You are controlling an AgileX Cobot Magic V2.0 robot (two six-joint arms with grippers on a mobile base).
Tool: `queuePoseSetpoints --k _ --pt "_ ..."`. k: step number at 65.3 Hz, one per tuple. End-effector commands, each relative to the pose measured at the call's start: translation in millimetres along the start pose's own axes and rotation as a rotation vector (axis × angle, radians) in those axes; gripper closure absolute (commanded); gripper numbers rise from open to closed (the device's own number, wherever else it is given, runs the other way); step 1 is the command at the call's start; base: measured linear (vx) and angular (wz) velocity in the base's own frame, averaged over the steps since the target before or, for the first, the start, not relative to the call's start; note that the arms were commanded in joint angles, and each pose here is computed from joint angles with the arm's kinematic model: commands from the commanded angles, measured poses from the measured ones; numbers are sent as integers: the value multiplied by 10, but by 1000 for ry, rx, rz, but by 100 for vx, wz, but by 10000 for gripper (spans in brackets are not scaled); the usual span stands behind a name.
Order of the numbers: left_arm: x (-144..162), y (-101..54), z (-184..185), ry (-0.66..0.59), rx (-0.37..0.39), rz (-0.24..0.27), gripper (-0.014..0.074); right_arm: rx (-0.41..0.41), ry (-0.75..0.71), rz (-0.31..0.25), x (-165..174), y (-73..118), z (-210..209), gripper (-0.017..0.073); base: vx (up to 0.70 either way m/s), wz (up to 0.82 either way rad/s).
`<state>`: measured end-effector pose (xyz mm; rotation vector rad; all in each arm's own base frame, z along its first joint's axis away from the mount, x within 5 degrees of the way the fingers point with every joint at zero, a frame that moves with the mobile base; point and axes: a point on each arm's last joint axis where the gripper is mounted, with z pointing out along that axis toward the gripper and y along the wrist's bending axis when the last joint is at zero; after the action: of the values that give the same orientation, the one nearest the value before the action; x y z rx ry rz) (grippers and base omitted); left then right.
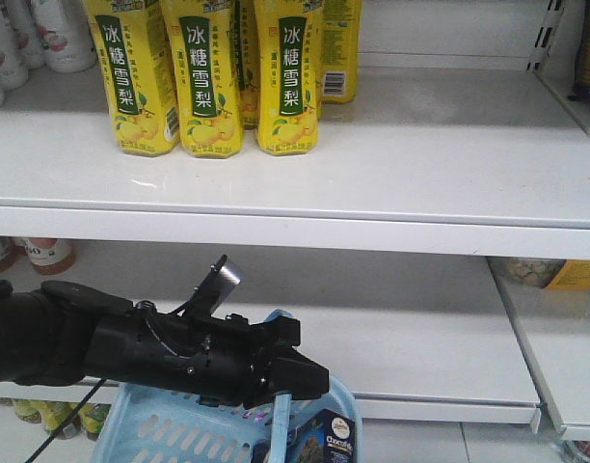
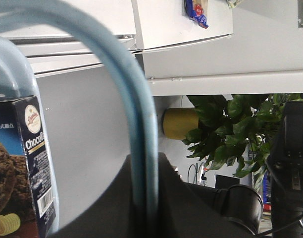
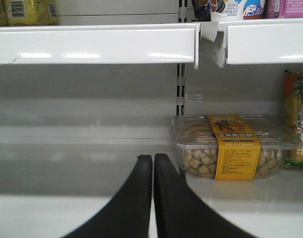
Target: Left arm holds basket, right arm returns cookies
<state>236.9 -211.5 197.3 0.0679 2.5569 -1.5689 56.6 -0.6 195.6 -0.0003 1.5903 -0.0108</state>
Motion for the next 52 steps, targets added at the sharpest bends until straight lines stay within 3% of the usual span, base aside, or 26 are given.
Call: queuePoseSetpoints --k 1,52 --pt "-46 -241 -94 -43 89 65 600 1 -84 -6 -74 1 -8 568 1 0" --pt "-46 -241 -94 -43 89 65 600 1 -84 -6 -74 1 -8 568 -2 -2"
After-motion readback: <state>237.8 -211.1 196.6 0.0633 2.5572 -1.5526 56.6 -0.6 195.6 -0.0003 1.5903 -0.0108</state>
